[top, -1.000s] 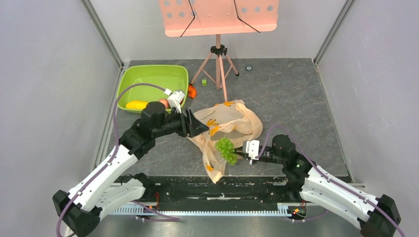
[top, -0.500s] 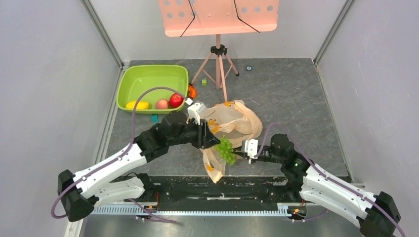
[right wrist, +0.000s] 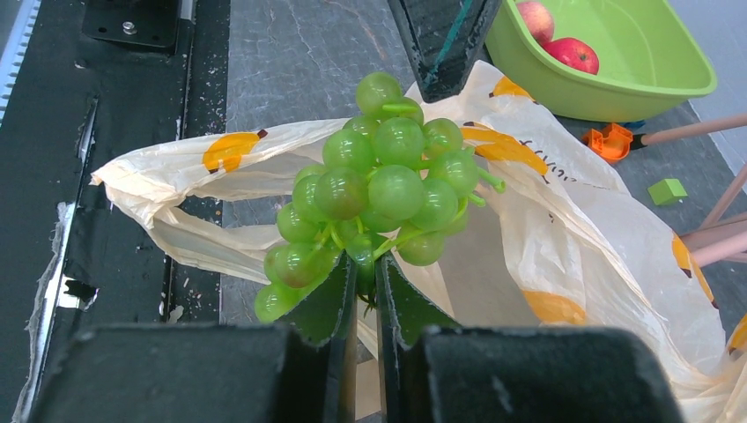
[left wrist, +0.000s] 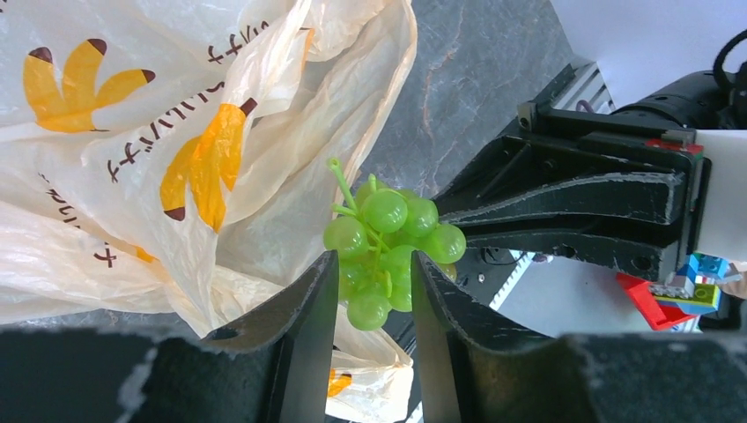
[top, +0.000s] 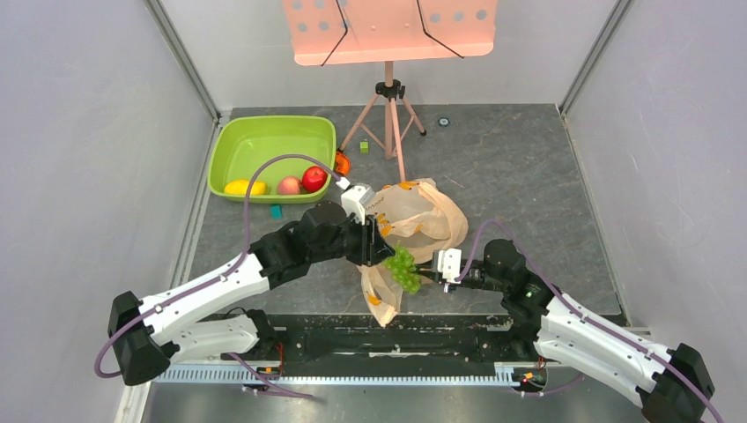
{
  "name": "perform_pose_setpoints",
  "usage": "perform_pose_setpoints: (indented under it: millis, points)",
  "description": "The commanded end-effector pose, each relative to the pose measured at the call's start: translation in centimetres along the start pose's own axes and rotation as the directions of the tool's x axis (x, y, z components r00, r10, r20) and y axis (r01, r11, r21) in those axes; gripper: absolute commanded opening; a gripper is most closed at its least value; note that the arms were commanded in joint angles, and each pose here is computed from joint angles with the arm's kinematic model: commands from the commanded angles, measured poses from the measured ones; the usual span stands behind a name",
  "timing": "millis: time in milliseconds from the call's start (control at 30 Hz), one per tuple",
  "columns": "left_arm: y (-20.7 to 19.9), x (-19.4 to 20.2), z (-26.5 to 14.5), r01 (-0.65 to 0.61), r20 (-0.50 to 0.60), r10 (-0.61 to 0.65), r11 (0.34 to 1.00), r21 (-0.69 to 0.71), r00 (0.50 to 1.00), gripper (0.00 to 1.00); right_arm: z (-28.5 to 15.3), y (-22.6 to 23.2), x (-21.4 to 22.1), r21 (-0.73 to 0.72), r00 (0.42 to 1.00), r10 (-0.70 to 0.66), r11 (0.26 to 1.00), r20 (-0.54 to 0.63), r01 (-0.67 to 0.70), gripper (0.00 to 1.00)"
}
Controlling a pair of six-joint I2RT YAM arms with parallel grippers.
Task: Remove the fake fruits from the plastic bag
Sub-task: Place the fake fruit in the bin.
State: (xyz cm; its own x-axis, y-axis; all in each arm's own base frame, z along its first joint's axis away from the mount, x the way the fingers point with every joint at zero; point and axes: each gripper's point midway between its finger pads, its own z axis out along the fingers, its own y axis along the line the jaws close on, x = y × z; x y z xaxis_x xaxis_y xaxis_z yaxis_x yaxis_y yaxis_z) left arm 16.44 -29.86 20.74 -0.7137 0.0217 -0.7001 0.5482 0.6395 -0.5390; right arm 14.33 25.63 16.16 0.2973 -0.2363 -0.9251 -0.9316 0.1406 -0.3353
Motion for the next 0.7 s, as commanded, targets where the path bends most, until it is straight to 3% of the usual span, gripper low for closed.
perform_pose_setpoints:
  millis: [0, 667]
  points:
    - [-0.83, -1.80, 0.25, -0.056, 0.048, 0.056, 0.998, 0.003, 0.997, 0.42, 0.04, -0.71, -2.33, 0.017, 0.997, -0.035, 0.999, 0.072, 0.034, 0.01]
    - [-1.15, -0.92, 0.84, -0.071, 0.012, 0.071, 0.997, 0.017, 0.997, 0.31, -0.12, -1.25, -2.54, 0.046, 0.996, -0.047, 0.998, 0.071, 0.044, 0.01]
